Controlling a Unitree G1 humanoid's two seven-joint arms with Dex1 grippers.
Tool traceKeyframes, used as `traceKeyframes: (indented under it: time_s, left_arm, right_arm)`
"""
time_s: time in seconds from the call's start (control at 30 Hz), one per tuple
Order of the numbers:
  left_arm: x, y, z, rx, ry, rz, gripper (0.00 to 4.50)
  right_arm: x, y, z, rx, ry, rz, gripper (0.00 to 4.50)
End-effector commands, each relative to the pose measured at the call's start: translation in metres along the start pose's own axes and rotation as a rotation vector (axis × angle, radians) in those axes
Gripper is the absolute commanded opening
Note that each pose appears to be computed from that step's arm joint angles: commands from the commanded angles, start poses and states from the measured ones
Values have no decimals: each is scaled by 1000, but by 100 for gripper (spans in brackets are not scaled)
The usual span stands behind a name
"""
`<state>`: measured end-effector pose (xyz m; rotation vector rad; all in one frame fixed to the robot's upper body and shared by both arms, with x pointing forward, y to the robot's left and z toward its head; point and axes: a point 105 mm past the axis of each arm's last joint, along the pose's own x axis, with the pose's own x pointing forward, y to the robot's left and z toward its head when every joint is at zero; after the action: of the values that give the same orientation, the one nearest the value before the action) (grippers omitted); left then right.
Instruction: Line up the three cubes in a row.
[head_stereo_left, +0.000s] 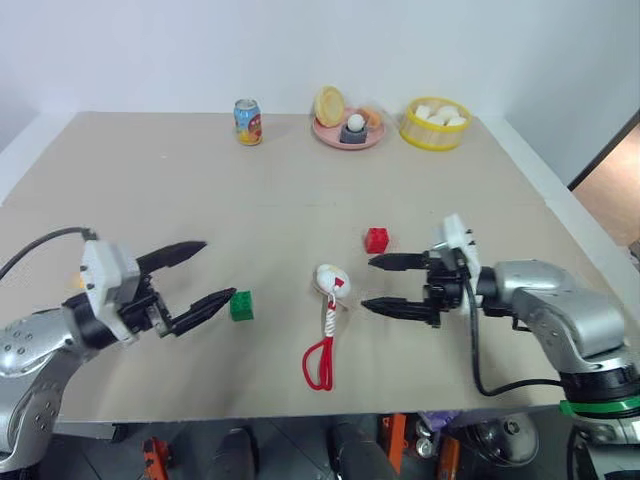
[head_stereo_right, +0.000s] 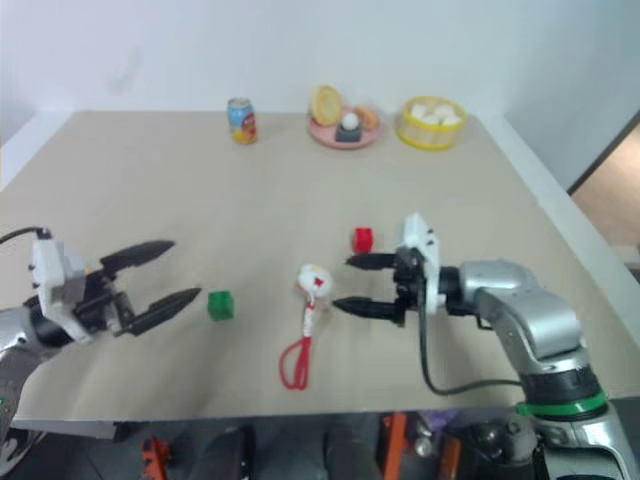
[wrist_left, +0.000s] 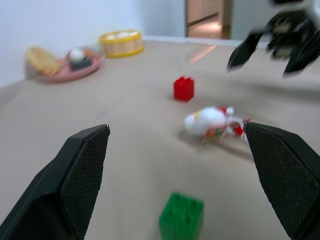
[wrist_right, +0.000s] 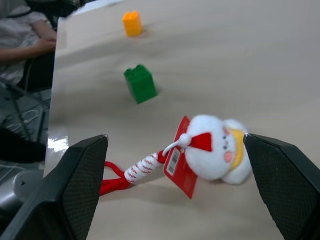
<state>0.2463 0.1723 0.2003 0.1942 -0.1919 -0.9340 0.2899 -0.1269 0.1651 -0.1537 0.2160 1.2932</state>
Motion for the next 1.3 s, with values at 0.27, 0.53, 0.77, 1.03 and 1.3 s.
traceKeyframes:
  time_s: [0.27,0.53,0.77,1.03,1.3]
  left_arm:
    - [25,-19,6,9,-22,-110,445]
    - [26,-20,9,21,-9,-92,445]
    - [26,-15,18,31,-30,-42,450]
    - [24,-12,22,41,-39,2,450]
    - [22,-5,16,3,-48,37,450]
  right_arm:
    - [24,-33,-1,-82,10,1,450]
    - [42,-30,-13,-79,27,65,450]
    - [63,-53,-42,-99,98,-60,409]
    - [69,-65,-46,-101,93,-120,153]
    - [63,-53,-50,-91,92,-52,2]
